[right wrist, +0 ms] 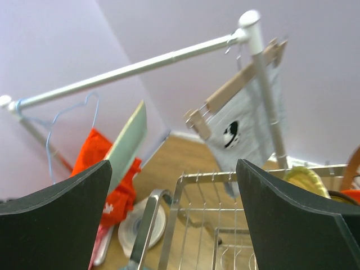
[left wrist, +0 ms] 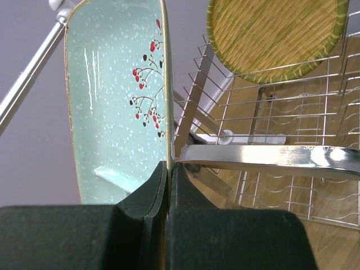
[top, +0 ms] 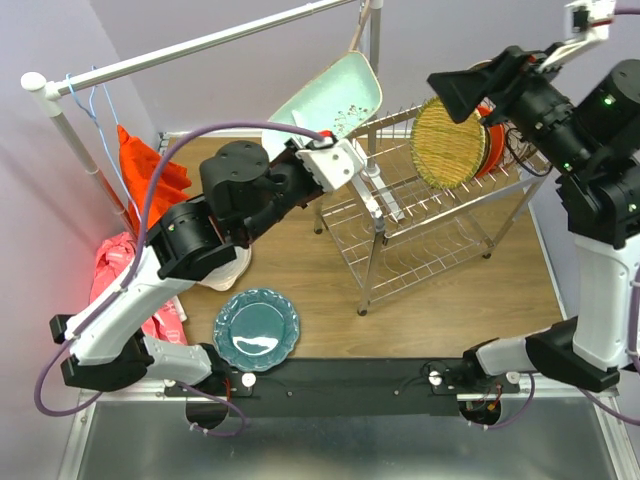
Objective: Load the plates into the dish rack
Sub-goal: Pass the plate from the left arm to the right
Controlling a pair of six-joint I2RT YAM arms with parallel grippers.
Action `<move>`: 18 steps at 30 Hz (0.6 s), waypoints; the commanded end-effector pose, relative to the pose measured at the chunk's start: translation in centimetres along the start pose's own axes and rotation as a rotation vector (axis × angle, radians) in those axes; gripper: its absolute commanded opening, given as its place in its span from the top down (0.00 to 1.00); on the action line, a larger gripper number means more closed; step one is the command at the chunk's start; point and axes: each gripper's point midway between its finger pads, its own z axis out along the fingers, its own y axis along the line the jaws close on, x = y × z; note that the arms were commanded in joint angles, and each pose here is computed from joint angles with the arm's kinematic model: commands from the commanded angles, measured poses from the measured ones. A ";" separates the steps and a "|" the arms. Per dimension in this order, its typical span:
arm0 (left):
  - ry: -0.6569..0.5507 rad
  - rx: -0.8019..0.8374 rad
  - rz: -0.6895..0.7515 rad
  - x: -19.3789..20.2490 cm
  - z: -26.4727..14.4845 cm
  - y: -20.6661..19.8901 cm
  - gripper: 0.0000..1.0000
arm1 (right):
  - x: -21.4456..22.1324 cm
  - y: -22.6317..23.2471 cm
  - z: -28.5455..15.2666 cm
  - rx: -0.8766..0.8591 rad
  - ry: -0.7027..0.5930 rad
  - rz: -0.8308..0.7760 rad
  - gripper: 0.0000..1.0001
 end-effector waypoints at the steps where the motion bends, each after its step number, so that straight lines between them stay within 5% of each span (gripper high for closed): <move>1: -0.158 -0.138 0.117 -5.1 -1.8 4.1 1.00 | -3.7 -1.3 -1.9 0.125 -0.145 0.043 0.00; 18: -0.035 -0.193 0.523 -5.6 -0.2 1.9 1.00 | -0.1 2.2 -1.1 -0.117 0.025 0.167 0.07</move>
